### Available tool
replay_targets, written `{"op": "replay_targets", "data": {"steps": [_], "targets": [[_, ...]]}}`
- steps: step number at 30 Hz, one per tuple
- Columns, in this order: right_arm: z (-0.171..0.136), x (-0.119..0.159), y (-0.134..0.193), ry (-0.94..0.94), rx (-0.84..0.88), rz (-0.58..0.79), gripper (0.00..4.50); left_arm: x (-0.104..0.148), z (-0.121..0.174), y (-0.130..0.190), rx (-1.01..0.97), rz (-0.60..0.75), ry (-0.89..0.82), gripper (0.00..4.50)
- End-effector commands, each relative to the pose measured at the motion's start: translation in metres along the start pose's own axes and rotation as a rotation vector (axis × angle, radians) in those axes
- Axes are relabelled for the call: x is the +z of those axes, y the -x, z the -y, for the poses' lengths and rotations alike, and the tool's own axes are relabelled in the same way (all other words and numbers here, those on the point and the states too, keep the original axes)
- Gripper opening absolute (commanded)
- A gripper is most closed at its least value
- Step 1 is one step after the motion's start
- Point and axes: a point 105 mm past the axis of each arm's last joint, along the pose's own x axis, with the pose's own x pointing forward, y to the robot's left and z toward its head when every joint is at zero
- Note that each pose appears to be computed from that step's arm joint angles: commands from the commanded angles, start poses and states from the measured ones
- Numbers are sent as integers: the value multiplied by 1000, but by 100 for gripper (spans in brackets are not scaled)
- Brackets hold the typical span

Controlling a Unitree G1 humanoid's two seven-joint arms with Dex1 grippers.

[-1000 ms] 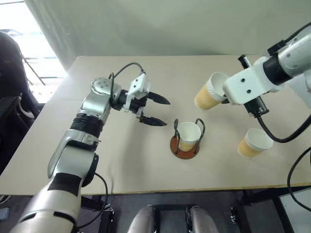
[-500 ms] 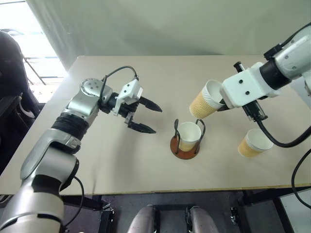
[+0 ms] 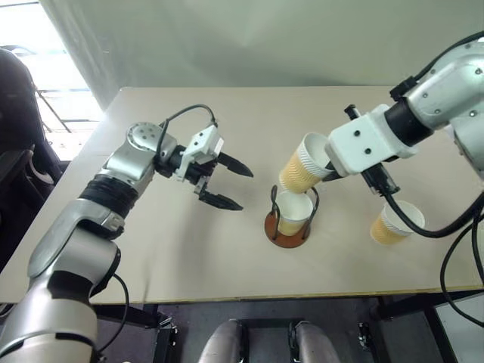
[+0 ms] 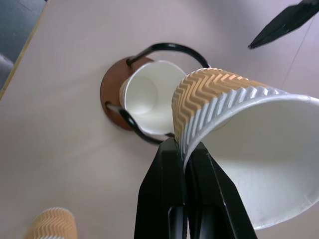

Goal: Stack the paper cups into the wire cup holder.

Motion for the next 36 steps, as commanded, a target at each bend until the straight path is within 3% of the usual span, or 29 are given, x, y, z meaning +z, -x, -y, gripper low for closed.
{"op": "replay_targets", "data": {"steps": [1,16,36], "targets": [[0,2,4,19,-11,-18,1,18,0,5,-28,13,-73,450],[-20,-1,-15,6,57,-5,1,32,-5,15,11,51,-106,450],[-18,-13,-27,82,57,-60,1,26,-2,19,26,51,-95,450]]}}
